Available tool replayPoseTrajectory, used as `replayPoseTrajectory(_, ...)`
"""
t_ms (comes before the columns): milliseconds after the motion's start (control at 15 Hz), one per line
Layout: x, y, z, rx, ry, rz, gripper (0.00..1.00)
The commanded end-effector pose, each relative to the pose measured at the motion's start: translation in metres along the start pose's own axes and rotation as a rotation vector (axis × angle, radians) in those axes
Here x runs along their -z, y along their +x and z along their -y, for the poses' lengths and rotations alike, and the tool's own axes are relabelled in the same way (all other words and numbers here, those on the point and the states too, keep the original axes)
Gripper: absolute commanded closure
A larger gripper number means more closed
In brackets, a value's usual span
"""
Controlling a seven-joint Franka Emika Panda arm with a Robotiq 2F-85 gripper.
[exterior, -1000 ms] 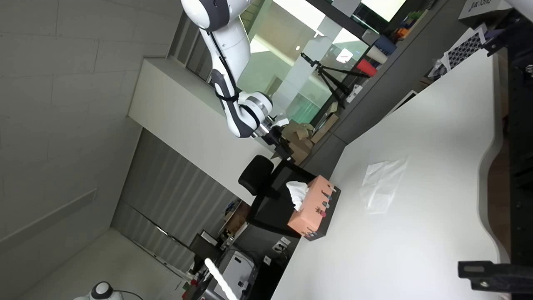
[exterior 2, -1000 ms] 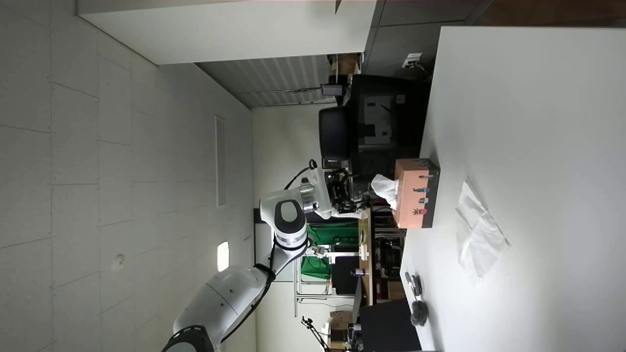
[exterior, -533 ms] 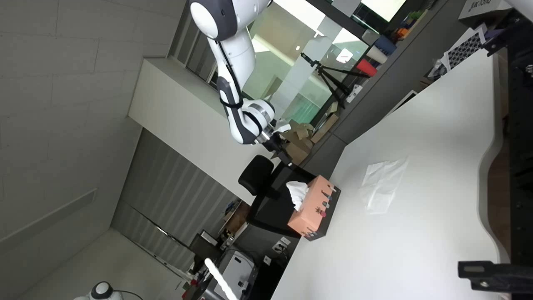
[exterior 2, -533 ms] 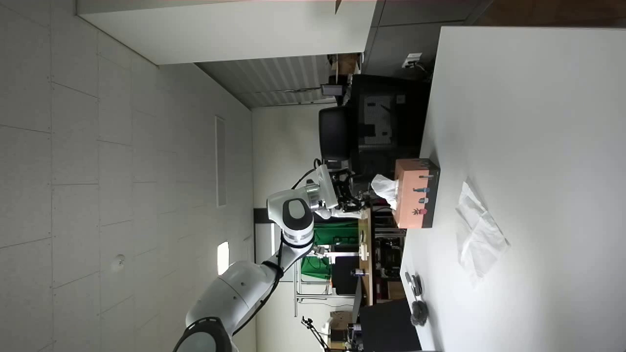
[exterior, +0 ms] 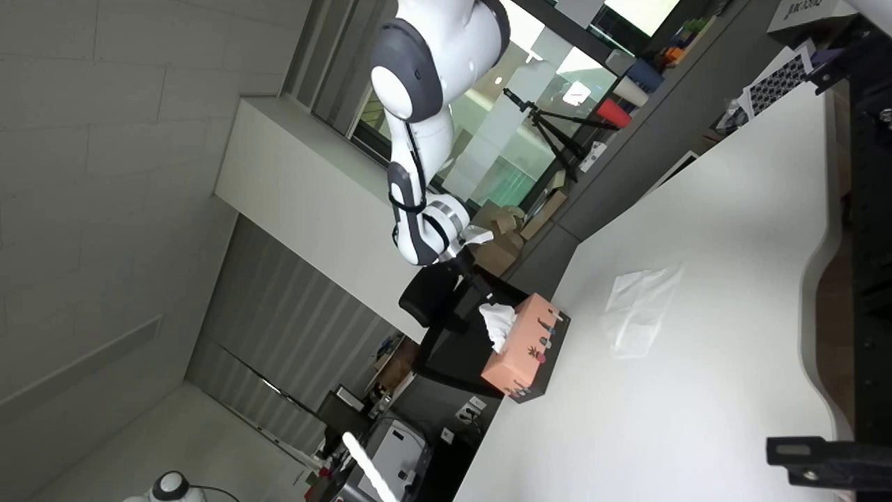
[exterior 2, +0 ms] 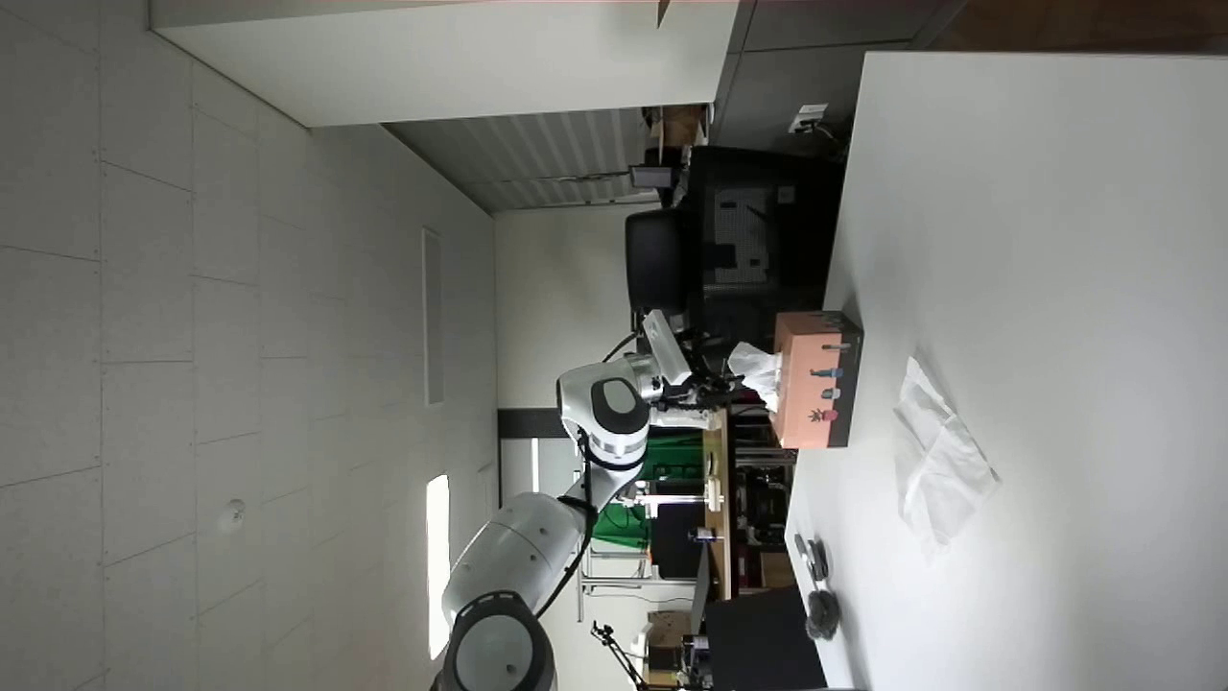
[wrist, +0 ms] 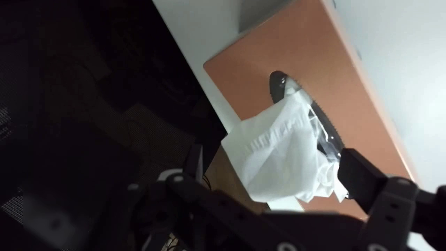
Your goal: Remove a tissue from the box
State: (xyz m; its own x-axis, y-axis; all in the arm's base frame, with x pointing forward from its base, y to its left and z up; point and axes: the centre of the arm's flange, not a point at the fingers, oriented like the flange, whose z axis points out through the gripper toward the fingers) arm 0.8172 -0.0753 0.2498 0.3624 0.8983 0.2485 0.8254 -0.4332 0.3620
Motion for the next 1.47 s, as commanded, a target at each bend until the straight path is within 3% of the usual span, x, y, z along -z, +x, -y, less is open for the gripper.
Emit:
replayPoseTrajectory(0, -0.035, 0.022, -0.047, 0.071, -0.044, -0.051, 0.0)
replayPoseTrajectory(200, -0.049, 0.029, -0.046, 0.101, -0.019, -0.089, 0.0)
replayPoseTrajectory(467, -0.06, 0.03, -0.043, 0.094, 0.113, -0.165, 0.0)
replayPoseTrajectory(867, -0.056, 0.028, -0.04, 0.035, 0.232, -0.158, 0.0)
replayPoseTrajectory(1400, -0.046, 0.023, -0.047, 0.008, 0.168, -0.019, 0.0)
